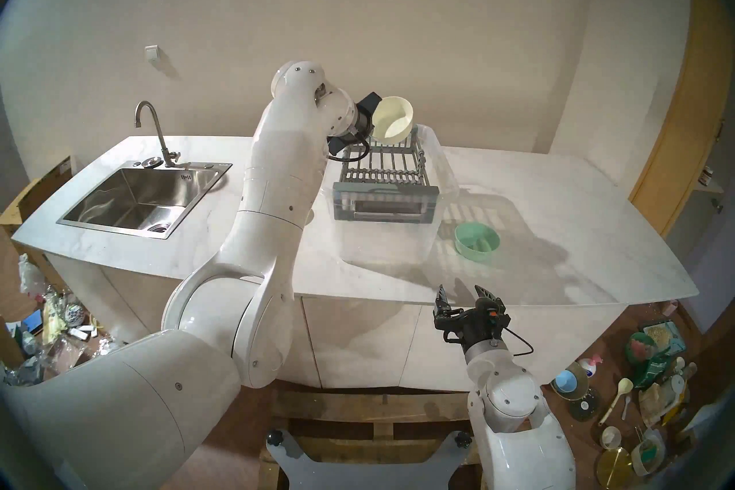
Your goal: Place the plate or bowl neatly into the plate slot of the drying rack
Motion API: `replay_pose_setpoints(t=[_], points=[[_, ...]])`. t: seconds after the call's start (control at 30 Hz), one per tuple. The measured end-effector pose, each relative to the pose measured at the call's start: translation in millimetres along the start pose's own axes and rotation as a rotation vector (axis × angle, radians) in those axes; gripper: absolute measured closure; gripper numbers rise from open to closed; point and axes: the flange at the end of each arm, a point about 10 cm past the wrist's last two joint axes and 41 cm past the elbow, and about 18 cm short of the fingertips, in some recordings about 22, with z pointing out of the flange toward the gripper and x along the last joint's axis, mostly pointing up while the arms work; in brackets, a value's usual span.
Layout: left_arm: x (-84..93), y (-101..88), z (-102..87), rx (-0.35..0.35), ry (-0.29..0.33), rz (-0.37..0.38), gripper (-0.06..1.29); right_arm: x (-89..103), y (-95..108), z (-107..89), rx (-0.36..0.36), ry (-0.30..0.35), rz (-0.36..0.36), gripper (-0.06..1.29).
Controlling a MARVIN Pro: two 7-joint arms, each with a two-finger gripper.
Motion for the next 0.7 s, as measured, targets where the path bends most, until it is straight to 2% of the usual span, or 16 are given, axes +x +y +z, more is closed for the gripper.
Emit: replay_pose_setpoints(t=[0.7], points=[[-7.8, -17.1, 3.6, 0.075, -0.018, -0.013, 1.25, 0.0, 0.0, 0.0, 0.0, 0.0, 0.0, 0.03]])
